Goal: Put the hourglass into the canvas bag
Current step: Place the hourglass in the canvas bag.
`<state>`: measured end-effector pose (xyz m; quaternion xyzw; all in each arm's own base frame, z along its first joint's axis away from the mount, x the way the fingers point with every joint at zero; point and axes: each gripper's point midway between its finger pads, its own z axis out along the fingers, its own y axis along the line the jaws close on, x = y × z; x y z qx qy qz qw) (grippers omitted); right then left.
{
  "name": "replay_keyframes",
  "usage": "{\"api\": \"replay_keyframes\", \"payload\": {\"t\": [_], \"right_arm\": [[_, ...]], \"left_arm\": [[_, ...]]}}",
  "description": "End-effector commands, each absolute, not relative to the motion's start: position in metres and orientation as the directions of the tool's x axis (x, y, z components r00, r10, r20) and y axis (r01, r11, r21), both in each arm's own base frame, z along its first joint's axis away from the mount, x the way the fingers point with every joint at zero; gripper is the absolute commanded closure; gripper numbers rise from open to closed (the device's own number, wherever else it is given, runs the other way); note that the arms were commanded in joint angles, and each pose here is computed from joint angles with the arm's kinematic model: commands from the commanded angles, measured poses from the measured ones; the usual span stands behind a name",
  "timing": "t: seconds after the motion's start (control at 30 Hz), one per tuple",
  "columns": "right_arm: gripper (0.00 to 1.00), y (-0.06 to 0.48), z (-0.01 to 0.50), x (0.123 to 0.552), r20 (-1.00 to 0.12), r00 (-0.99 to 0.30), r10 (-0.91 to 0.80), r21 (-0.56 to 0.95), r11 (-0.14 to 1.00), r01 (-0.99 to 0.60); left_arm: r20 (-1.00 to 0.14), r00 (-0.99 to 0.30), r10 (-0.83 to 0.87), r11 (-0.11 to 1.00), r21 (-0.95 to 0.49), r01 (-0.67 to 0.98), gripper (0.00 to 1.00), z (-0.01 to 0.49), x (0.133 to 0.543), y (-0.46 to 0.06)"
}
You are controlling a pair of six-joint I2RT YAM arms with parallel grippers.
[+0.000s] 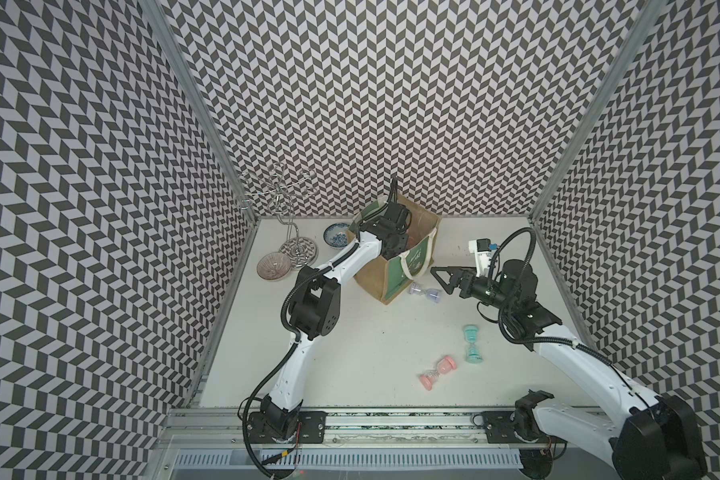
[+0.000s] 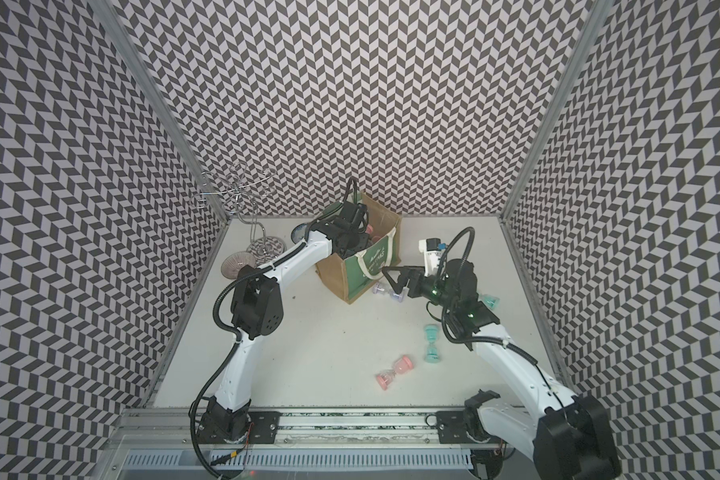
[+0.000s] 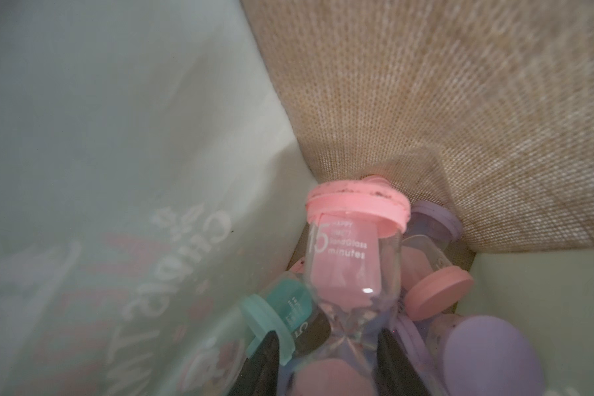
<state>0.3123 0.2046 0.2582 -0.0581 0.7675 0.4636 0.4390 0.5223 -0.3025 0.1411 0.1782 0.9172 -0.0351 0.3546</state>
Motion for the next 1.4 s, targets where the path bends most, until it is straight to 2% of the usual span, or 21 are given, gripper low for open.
{"api": "replay_keyframes", "payload": {"t": [0.0, 0.17, 0.27, 0.4, 0.83, 1.13, 1.37], "right_arm": [[0.01, 0.205, 0.275, 0.317, -0.764, -0.549, 0.338, 0.632, 0.560, -0.535], [0.01, 0.200, 0.277, 0.318, -0.767, -0.538, 0.348, 0.628, 0.579, -0.520], [0.01, 0.198, 0.277, 0.318, -0.764, -0.539, 0.355, 0.631, 0.586, -0.509], [0.01, 0.195, 0.278, 0.316, -0.763, -0.532, 0.366, 0.632, 0.591, -0.501], [0.01, 0.192, 0.274, 0.312, -0.761, -0.535, 0.367, 0.633, 0.597, -0.492], [0.01, 0.179, 0.264, 0.305, -0.754, -0.542, 0.372, 0.631, 0.641, -0.437], [0.01, 0.159, 0.250, 0.292, -0.734, -0.554, 0.393, 0.631, 0.696, -0.342]], "left_arm": [[-0.660, -0.684, 0.311, 0.936, 0.090, 0.340, 0.71, 0.143, 0.523, -0.295], [-0.661, -0.678, 0.320, 0.933, 0.095, 0.347, 0.66, 0.146, 0.520, -0.295], [-0.661, -0.676, 0.326, 0.933, 0.108, 0.344, 0.57, 0.146, 0.519, -0.291], [-0.656, -0.676, 0.336, 0.933, 0.135, 0.333, 0.53, 0.146, 0.518, -0.285], [-0.705, -0.634, 0.319, 0.938, 0.139, 0.317, 0.47, 0.191, 0.510, -0.275], [-0.824, -0.501, 0.263, 0.932, 0.082, 0.354, 0.43, 0.266, 0.485, -0.272], [-0.905, -0.336, 0.263, 0.875, 0.076, 0.479, 0.42, 0.312, 0.457, -0.280]]}}
